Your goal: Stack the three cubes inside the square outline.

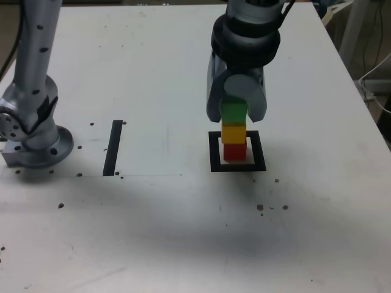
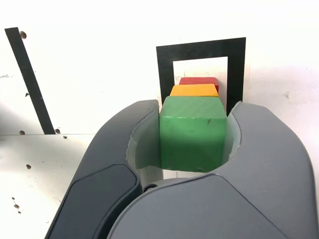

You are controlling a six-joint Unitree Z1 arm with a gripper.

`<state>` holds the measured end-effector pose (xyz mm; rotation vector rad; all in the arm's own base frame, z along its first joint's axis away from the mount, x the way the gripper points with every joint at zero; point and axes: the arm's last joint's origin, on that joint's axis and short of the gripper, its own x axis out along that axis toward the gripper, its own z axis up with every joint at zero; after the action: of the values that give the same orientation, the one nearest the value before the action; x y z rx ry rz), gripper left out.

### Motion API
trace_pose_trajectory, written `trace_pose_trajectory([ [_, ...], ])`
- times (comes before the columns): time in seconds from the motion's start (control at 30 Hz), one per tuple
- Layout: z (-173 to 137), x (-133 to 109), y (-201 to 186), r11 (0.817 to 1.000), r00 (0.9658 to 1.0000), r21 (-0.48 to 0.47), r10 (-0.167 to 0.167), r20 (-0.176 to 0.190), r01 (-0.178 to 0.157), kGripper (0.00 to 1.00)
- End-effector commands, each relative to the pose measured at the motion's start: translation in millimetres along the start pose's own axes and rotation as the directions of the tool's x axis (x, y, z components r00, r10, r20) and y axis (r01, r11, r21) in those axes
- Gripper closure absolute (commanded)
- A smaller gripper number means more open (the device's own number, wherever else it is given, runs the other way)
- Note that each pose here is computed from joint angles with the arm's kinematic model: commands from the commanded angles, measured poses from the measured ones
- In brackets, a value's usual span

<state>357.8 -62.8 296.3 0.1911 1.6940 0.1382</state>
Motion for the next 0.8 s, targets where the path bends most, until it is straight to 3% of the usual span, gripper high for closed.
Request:
trace_pose_trajectory([
  [0.0,1.4,3.0,-0.4,1.000,1.0000,0.002,-0.002,-0.009,0.002,0.58],
  [0.3,1.4,6.2,-0.7,1.000,0.9998,0.011,-0.005,-0.017,0.005,0.47],
  [0.37,1.4,5.7,-0.6,1.000,0.9999,0.013,-0.006,-0.012,0.006,0.40],
  [0.57,1.6,5.1,-0.4,1.000,0.9999,0.022,-0.007,0.007,0.007,0.06],
  [0.77,-3.7,-0.1,2.2,1.000,0.9998,0.021,0.005,0.018,-0.005,0.01],
])
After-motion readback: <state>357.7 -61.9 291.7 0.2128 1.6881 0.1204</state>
